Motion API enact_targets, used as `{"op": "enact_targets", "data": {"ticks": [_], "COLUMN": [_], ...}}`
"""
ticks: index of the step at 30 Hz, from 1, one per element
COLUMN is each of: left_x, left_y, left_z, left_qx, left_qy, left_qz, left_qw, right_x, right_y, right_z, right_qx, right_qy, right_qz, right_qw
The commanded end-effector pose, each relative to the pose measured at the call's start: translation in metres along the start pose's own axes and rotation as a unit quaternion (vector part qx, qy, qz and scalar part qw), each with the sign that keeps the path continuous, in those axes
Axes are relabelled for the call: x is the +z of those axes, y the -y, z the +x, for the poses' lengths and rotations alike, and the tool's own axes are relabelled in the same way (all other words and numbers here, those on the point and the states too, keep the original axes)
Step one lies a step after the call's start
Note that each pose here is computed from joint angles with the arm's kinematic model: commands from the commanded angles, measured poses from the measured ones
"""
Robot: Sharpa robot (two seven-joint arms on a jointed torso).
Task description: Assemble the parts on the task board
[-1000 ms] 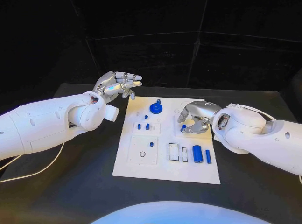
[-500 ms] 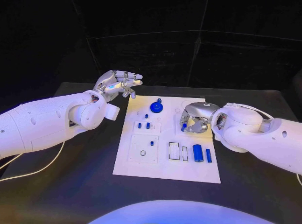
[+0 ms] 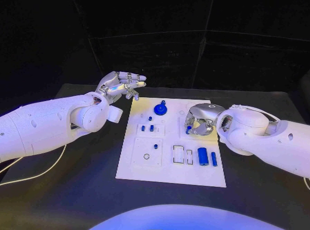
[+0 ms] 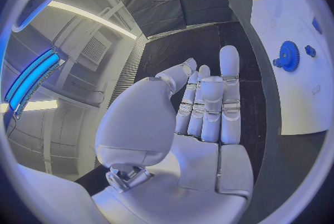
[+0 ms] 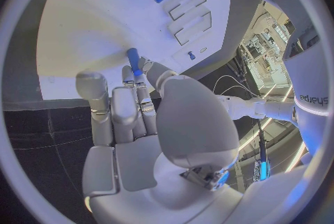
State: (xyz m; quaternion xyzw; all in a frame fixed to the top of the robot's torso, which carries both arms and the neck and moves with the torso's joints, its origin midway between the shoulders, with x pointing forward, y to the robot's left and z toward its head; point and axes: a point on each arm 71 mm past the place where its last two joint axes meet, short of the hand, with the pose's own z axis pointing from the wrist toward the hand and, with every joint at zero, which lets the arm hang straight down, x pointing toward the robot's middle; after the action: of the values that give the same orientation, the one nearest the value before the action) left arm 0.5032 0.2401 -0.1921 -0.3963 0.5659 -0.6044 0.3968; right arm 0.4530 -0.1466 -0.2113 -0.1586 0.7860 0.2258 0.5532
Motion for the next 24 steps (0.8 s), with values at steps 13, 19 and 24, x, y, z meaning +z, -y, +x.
{"op": "enact_targets", "data": {"ticks": [13,19,24], "left_x": [0.0004,0.0007,0.001], "left_y": [0.0008,0.0006,0.0004], "left_z": [-0.0001,-0.0007,-0.0006], "left_qx": [-0.003,-0.002,-0.002], "left_qy": [-0.004,-0.003,-0.003], "left_qz": [0.002,0.002,0.002], "left_qw": [1.0,1.0,1.0], "right_x": [-0.004,-0.017,-0.024], "right_y": [-0.003,-0.009,-0.02], "right_z": [-0.007,-0.01,-0.018], "right_qx": [0.001,0.009,0.021], "right_qy": [0.038,0.049,0.062], "right_qz": [-0.004,-0.015,-0.03], "right_qw": [0.999,0.999,0.997]}}
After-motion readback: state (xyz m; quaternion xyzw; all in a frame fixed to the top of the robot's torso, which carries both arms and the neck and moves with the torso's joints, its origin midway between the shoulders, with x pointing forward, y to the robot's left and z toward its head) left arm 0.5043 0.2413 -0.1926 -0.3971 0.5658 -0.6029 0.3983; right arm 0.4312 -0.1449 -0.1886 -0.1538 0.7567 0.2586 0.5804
